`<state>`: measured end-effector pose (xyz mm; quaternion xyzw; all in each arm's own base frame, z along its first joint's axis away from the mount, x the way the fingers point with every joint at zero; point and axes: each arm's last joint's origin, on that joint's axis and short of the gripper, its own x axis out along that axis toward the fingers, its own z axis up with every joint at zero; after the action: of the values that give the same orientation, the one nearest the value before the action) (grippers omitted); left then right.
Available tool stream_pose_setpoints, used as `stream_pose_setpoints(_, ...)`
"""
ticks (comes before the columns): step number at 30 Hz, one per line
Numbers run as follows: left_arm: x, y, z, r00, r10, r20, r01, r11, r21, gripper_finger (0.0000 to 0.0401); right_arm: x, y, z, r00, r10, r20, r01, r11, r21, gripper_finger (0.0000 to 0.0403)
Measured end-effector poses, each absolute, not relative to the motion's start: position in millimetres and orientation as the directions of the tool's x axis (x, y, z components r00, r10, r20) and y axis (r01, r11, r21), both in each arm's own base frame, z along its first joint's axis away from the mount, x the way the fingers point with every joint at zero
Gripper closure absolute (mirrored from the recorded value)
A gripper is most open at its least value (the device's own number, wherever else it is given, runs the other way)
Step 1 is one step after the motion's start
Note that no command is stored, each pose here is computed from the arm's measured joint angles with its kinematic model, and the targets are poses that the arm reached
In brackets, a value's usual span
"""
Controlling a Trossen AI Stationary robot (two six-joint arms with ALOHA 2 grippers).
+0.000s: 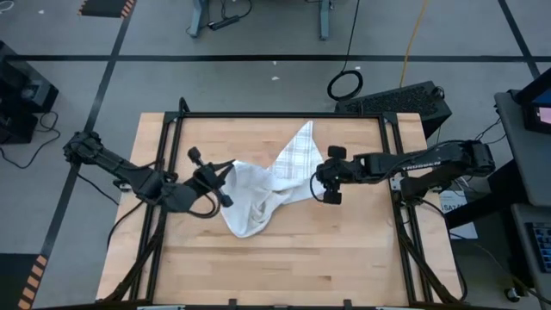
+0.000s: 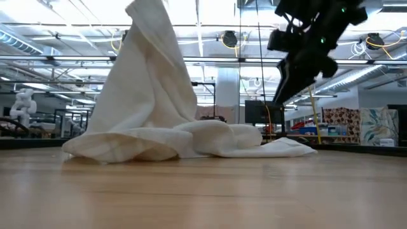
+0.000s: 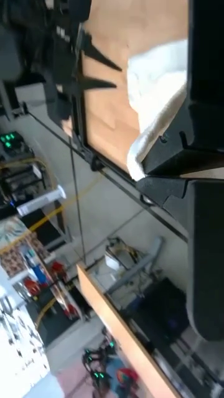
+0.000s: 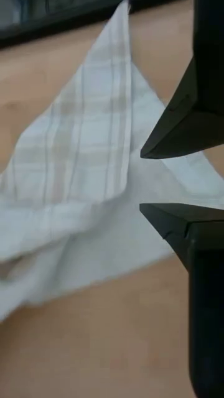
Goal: Roll towel
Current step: Roll the towel
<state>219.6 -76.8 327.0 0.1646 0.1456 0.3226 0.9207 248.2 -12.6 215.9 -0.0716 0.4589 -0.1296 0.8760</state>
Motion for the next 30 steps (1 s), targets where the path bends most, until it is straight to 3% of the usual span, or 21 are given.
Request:
stream_pose_setpoints(9,223,-56,322,0.659,0.731,-0.177,-0.625,0.663,0.413,0.0395,251,-32,203,0.618,-0.455,-0.641,0.17,0.874,-0.456,0.0287)
stream_pose_setpoints(16,225,-36,323,0.524,0.841,-0.134,-0.723,0.522,0.453,0.0395,250,-63,201,0.628,-0.538,-0.563,0.27,0.829,-0.491,0.0287)
stream_pose_setpoints(19,225,-28,322,0.492,0.86,-0.137,-0.751,0.498,0.433,0.0395,244,-76,196,0.62,-0.529,-0.58,0.373,0.848,-0.376,0.0287)
stream_pose_setpoints(23,226,-14,322,0.429,0.893,-0.135,-0.812,0.447,0.375,0.0395,236,-82,184,0.641,-0.437,-0.631,0.499,0.862,-0.091,0.0287)
stream_pose_setpoints(27,225,-3,319,0.383,0.911,-0.151,-0.864,0.411,0.292,0.0395,226,-74,165,0.615,-0.368,-0.698,0.621,0.771,0.141,0.0287)
stream_pose_setpoints(30,224,6,313,0.406,0.888,-0.216,-0.874,0.446,0.193,0.0395,220,-65,155,0.575,-0.282,-0.768,0.699,0.657,0.283,0.0287)
